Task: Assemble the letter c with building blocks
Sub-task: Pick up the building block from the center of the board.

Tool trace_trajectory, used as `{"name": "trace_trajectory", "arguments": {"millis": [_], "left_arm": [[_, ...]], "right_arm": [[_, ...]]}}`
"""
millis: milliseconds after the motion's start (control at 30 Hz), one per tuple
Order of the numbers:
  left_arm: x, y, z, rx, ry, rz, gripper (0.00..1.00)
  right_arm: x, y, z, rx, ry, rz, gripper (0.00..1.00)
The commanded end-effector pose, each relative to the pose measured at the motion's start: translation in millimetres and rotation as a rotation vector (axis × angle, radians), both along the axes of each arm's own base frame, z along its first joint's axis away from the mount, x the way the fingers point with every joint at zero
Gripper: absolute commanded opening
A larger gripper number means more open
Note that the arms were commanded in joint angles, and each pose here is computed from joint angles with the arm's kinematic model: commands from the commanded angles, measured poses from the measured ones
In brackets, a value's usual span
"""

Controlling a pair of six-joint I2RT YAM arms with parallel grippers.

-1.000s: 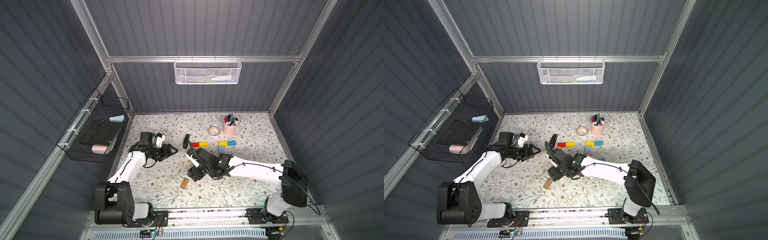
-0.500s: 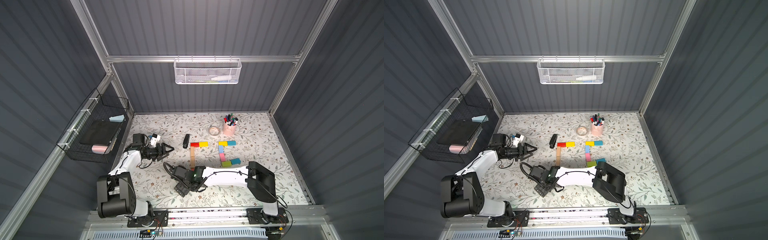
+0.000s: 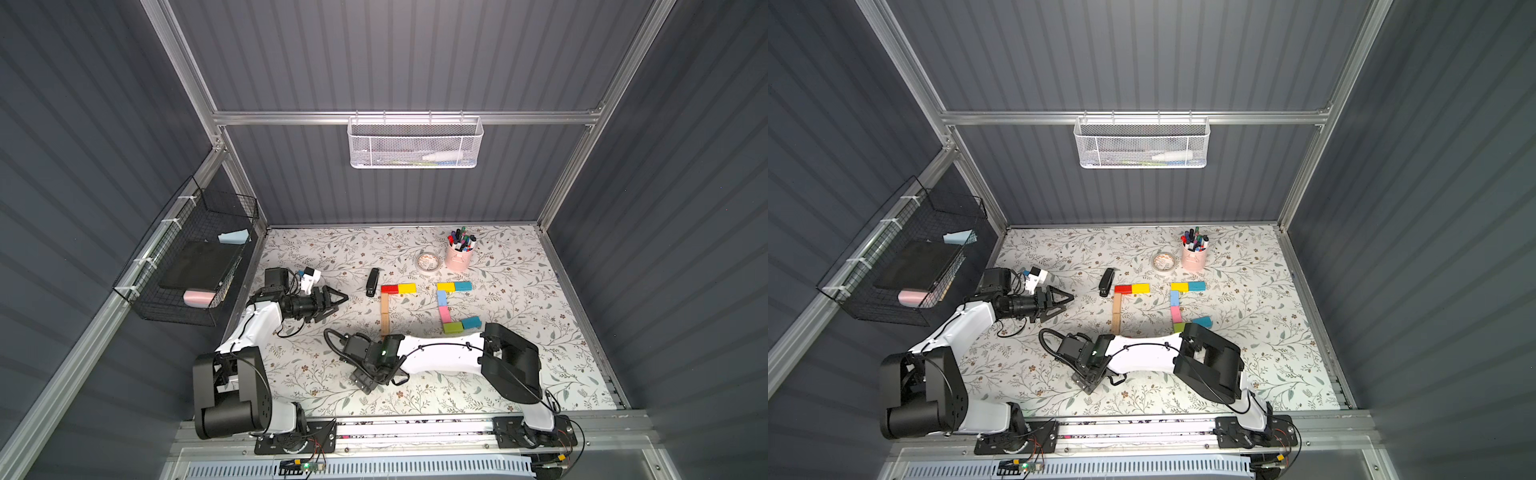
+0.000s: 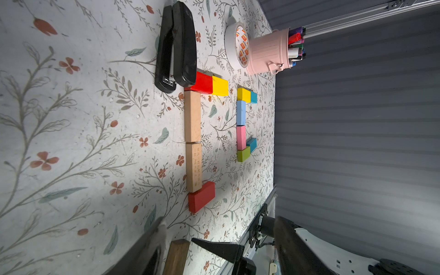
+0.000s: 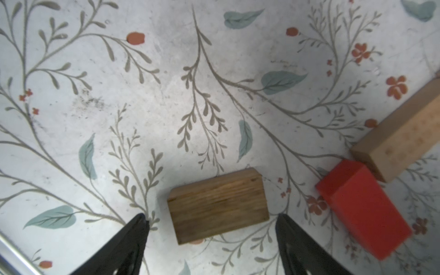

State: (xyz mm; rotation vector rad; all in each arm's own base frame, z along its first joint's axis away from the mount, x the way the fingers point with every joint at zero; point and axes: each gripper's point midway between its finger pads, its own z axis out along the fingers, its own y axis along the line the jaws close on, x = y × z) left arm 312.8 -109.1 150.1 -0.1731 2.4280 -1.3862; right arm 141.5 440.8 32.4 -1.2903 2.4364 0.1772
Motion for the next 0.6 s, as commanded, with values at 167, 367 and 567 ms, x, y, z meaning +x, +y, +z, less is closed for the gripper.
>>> {"name": "trace_trajectory", "arguments": {"millis": [167,367,567], "left_arm": [[-5.0,-2.7,5.4,-0.007,-0.037,-0.024,0.69],[-5.3,-2.5,4.7,-0.005,-0.035,-0.023,0.69],[-5.7,-3.2,1.8,-0.013,-0.023,-0.027,0.70]], "right_arm": [[3.3,4.5,-4.5,-0.010,-0.011,0.048,0.78],[2.4,0.6,-10.8,-0.017,0.017,0.053,0.76],[0.7,-1.6,-19.6,-0.040,0.029,0.058,0.76]]}}
